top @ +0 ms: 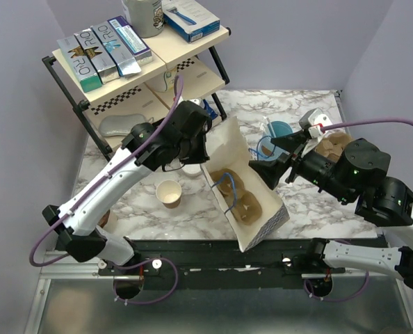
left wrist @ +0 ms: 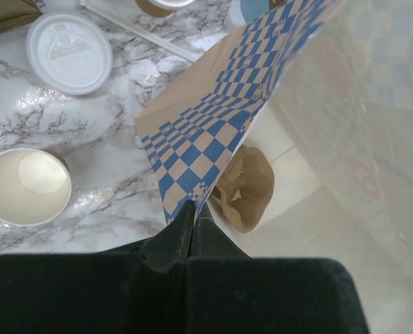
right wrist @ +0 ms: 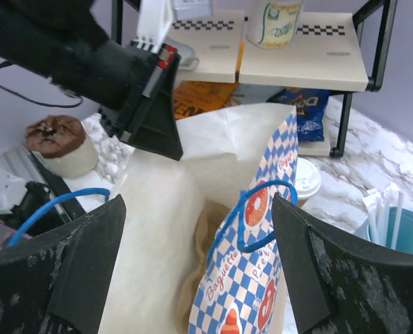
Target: Pack the takeout coffee
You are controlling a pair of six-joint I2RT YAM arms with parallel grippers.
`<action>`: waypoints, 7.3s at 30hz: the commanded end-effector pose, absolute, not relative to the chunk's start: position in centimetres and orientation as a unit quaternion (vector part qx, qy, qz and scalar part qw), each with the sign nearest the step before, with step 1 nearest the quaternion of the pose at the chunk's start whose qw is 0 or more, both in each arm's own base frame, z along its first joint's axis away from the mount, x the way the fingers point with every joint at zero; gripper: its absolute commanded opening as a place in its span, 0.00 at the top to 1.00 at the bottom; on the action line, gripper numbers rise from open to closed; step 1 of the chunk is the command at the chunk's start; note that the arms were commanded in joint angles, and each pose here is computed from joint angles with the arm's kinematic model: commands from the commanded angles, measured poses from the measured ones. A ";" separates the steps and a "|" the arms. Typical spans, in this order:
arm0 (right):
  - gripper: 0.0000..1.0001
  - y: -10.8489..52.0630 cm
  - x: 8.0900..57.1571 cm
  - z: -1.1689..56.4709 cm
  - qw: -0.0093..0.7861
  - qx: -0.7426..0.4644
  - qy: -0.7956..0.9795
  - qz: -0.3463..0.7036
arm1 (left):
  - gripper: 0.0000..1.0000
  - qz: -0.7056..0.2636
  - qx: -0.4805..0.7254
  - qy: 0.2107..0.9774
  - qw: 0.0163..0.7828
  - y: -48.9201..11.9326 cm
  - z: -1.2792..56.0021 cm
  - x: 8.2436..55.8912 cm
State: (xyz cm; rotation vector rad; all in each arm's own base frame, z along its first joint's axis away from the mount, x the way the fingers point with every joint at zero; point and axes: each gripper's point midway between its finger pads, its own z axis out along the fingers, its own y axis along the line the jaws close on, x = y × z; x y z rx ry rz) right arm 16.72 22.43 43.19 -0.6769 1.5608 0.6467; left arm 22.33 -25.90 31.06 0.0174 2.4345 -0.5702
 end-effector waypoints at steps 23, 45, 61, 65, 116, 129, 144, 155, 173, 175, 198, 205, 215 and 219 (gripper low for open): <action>0.00 17.5 20.4 42.3 0.673 -0.149 0.701 0.185 | 0.01 -0.182 0.002 0.933 0.310 -24.8 33.7 23.3; 0.00 3.3 23.7 40.2 0.709 0.135 0.688 -0.069 | 0.01 -0.199 -0.052 0.919 0.336 -33.9 31.1 18.0; 0.00 4.1 24.6 39.5 0.703 0.115 0.695 -0.096 | 0.06 -0.068 -0.063 0.945 0.315 -28.9 26.9 16.3; 0.00 4.0 24.6 39.5 0.702 0.104 0.696 -0.106 | 0.58 -0.047 -0.038 0.949 0.310 -29.4 25.9 16.7; 0.00 3.5 24.2 42.0 0.822 0.108 0.559 -0.019 | 1.00 -0.165 0.392 0.819 0.384 -31.4 34.0 17.4; 0.00 4.1 24.1 42.3 0.836 0.087 0.541 -0.012 | 1.00 -0.086 0.387 0.820 0.414 -34.7 34.5 15.7; 0.00 0.5 22.7 41.4 0.789 0.119 0.598 -0.083 | 1.00 -0.077 0.371 0.827 0.416 -35.2 34.6 15.4; 0.00 4.3 20.4 45.2 0.830 -0.002 0.555 0.057 | 1.00 -0.065 0.370 0.827 0.418 -34.6 33.9 15.4; 0.04 15.9 16.1 34.3 0.504 -0.242 0.795 0.234 | 1.00 -0.188 0.214 0.884 0.370 -33.2 32.6 18.0; 0.04 16.0 17.7 33.2 0.487 -0.217 0.821 0.205 | 1.00 -0.204 0.205 0.882 0.373 -33.3 33.0 17.9; 0.19 17.3 21.7 32.6 0.512 -0.058 0.828 0.221 | 1.00 -0.247 0.070 0.889 0.378 -32.8 31.9 20.4; 0.21 19.4 22.9 32.1 0.504 -0.072 0.834 0.212 | 1.00 -0.287 0.009 0.872 0.396 -34.2 32.9 21.6; 0.26 19.9 24.2 34.8 0.522 -0.062 0.832 0.179 | 1.00 -0.303 -0.030 0.854 0.421 -34.5 34.7 22.8; 0.31 17.9 24.1 31.5 0.502 -0.018 0.856 0.125 | 1.00 -0.316 -0.039 0.847 0.426 -34.7 34.8 22.9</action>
